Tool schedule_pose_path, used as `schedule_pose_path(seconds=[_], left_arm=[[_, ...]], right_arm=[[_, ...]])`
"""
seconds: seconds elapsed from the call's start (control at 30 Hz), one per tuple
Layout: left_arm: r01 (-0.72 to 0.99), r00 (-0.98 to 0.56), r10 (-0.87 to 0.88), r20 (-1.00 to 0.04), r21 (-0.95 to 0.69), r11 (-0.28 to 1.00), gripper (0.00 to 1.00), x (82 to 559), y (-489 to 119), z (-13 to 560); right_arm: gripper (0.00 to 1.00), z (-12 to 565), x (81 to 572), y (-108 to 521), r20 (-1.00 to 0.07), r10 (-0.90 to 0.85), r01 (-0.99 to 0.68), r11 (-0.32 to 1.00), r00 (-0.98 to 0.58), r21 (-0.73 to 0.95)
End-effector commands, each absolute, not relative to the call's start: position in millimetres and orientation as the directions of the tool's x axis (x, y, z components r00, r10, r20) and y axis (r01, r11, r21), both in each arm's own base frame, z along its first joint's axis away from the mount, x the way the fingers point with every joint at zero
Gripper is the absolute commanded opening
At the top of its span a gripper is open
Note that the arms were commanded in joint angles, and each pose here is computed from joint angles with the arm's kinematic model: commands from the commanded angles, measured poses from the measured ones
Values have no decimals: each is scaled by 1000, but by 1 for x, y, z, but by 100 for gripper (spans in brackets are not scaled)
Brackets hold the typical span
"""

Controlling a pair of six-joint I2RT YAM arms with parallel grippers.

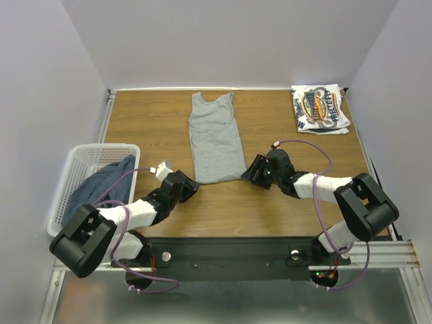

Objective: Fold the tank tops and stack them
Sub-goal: Fold the tank top

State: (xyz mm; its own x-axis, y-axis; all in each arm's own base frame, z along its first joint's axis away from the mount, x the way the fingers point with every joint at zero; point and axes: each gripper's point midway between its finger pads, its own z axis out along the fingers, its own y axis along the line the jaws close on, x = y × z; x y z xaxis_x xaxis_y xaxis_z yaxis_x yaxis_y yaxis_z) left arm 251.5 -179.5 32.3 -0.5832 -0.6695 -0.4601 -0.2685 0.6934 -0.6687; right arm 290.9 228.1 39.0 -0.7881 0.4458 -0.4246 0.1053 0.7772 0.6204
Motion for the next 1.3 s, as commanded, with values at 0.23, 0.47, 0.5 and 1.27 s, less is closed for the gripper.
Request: schedule_pose_path(seconds=[0.23, 0.47, 0.5, 1.27], left_arm=[[-277, -570, -696, -436, -696, 663, 47, 265, -184, 26], [-292, -578, -697, -426, -689, 663, 48, 267, -183, 18], [-294, -579, -696, -425, -688, 664, 48, 267, -183, 17], [-127, -732, -517, -444, -656, 744, 0, 206, -223, 32]], right_arm=[[55, 28, 301, 240, -377, 514, 157, 726, -770, 670], [50, 16, 300, 240, -356, 526, 182, 721, -773, 669], [49, 15, 301, 240, -359, 527, 184, 723, -770, 665], [0, 64, 245, 225, -562, 270, -123, 817, -782, 564]])
